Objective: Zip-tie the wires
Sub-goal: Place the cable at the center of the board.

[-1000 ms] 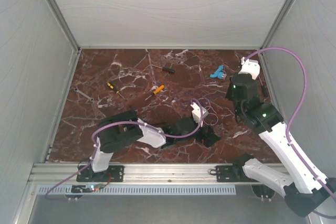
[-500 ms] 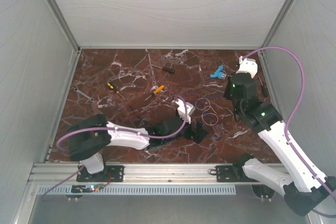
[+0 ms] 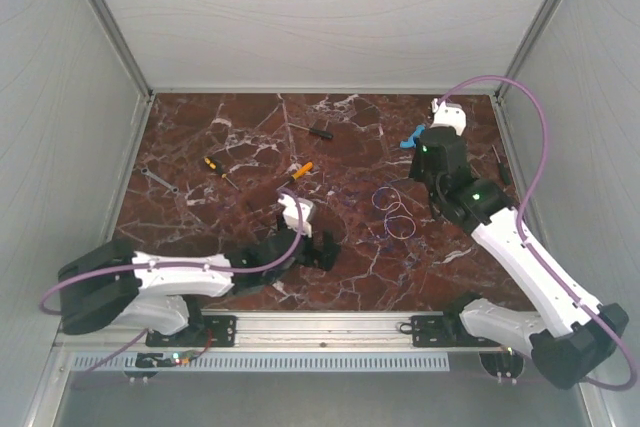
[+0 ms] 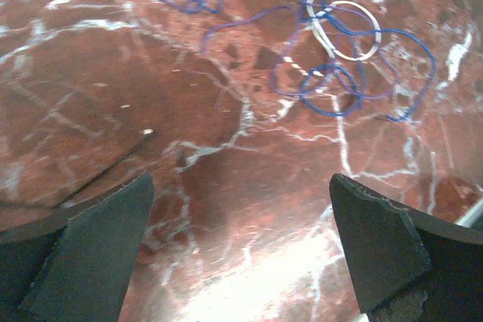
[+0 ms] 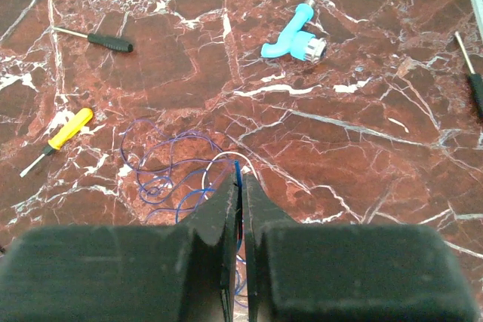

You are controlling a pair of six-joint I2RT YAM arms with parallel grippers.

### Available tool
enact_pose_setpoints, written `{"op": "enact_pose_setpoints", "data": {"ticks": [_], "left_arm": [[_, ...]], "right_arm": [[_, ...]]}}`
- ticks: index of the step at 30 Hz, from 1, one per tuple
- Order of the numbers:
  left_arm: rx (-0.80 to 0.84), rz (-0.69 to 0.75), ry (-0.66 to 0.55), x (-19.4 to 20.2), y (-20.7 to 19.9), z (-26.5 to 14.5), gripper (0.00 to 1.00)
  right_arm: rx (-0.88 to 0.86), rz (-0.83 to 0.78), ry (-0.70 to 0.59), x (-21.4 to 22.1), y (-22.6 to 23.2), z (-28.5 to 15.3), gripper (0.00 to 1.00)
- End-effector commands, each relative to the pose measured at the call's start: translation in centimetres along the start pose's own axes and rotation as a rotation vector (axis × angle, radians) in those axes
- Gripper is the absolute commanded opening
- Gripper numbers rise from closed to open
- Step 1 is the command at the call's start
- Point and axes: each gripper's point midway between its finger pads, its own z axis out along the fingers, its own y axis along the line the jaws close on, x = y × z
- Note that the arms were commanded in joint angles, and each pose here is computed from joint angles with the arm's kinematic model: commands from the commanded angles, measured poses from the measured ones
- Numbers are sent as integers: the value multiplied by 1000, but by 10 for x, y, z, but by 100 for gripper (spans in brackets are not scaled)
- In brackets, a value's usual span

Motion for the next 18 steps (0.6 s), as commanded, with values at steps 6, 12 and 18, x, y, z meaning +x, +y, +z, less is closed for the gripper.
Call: {"op": "enact_pose_setpoints", "data": {"ticks": [6, 12, 18], "left_arm": [[-94, -75, -57, -8, 42, -21, 100], [-101, -83, -57, -5, 49, -25, 100], [-105, -76, -55, -3, 52, -28, 100]], "right_arm": [[-27, 34, -17, -14, 14, 32, 0], [-18, 64, 11, -13, 8, 60, 0], [3, 92, 49, -5, -9, 89, 0]]}}
